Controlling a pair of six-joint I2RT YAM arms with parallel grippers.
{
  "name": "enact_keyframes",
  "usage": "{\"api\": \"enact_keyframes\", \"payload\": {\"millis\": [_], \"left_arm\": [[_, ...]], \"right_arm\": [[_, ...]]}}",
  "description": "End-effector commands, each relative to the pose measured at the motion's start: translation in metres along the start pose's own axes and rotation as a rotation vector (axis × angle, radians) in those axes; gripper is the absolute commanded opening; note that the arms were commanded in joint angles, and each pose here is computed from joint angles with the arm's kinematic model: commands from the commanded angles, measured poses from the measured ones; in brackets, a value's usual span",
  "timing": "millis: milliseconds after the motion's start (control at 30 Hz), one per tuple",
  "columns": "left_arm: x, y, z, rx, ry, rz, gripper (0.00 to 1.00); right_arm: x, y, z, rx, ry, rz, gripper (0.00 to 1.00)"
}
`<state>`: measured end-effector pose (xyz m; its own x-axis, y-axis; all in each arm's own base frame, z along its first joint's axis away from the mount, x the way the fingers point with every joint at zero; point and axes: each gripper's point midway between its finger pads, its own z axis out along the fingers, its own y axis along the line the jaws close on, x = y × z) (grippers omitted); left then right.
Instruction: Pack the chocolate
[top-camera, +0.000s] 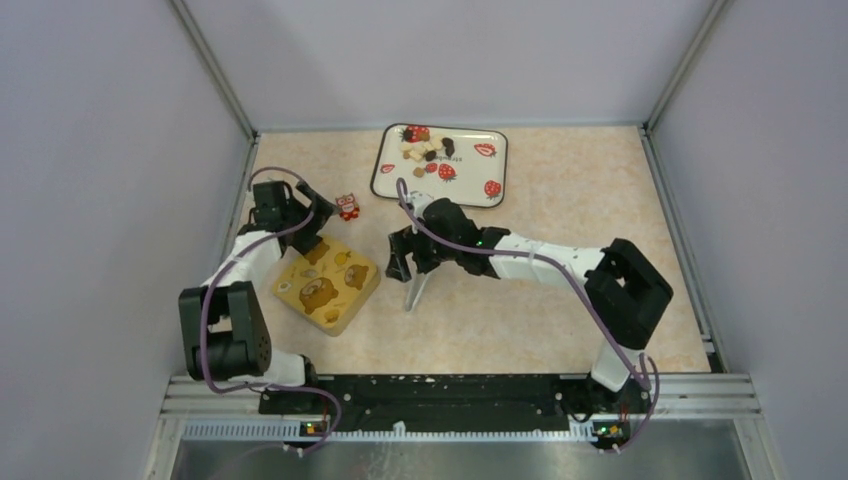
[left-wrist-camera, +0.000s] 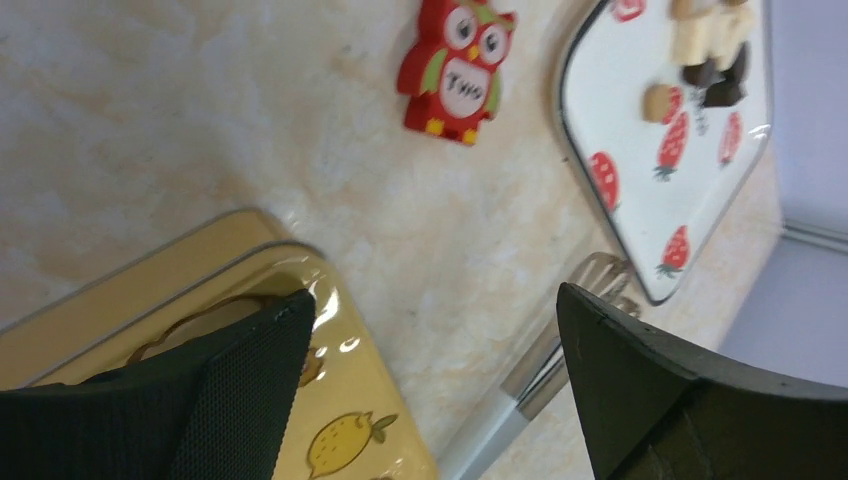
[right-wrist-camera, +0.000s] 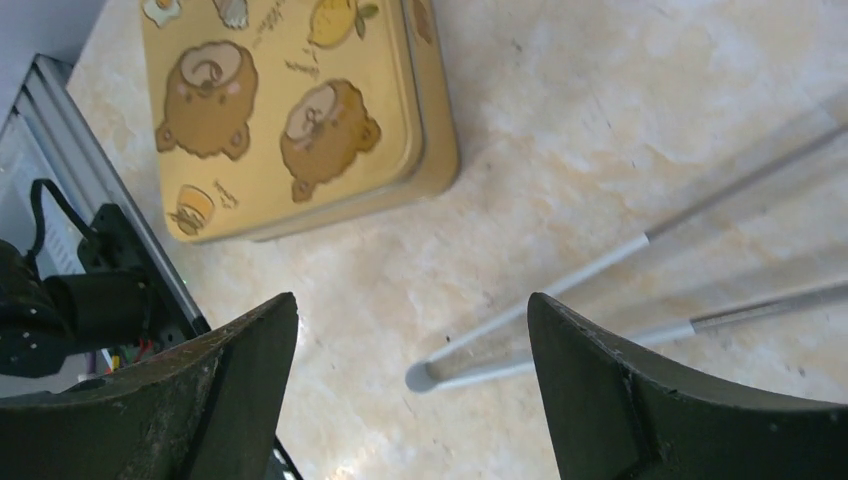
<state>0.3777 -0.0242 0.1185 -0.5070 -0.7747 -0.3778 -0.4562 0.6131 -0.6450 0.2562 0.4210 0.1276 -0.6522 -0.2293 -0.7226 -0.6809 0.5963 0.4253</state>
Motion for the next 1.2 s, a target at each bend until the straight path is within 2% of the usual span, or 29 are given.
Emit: {"api": "enact_keyframes", "payload": {"millis": [0,100,367,567,733,900,1000,1167], "left_arm": [[0.012,0.042,0.032,-0.153,0.006,-0.005,0.99],[0.018,0.038,0.035,-0.201,0.059,0.041,0.99],[-0.039,-0.060,-0.026,-0.002,-0.090,0.149,0.99],[-0.069,-0.095,-0.079,0.072,-0.225,0.199,0.99],[-0.078,-0.077,-0.107,0.043,-0.260,0.172,0.99],[-0.065,-0.040,-0.112,-0.015,-0.238,0.132,0.99],[-0.056,-0.026,-0.112,-0.036,-0.219,0.125,0.99],[-0.052,-0.027,-0.118,-0.025,-0.214,0.154,0.99]], "right_arm": [[-0.017,0.004,-0.030,0.024,-0.075,0.005,0.84],[-0.022,0.002,-0.036,0.052,-0.078,0.003,0.83],[-0.087,0.042,-0.034,0.001,-0.144,-0.062,0.83],[-0.091,0.084,0.010,-0.114,-0.110,-0.097,0.83],[-0.066,0.093,0.062,-0.208,-0.035,-0.048,0.83],[-0.019,0.059,0.107,-0.119,0.092,-0.018,0.82],[-0.020,0.058,0.099,-0.102,0.106,-0.022,0.81],[-0.083,0.078,0.041,-0.084,-0.046,-0.079,0.83]]}}
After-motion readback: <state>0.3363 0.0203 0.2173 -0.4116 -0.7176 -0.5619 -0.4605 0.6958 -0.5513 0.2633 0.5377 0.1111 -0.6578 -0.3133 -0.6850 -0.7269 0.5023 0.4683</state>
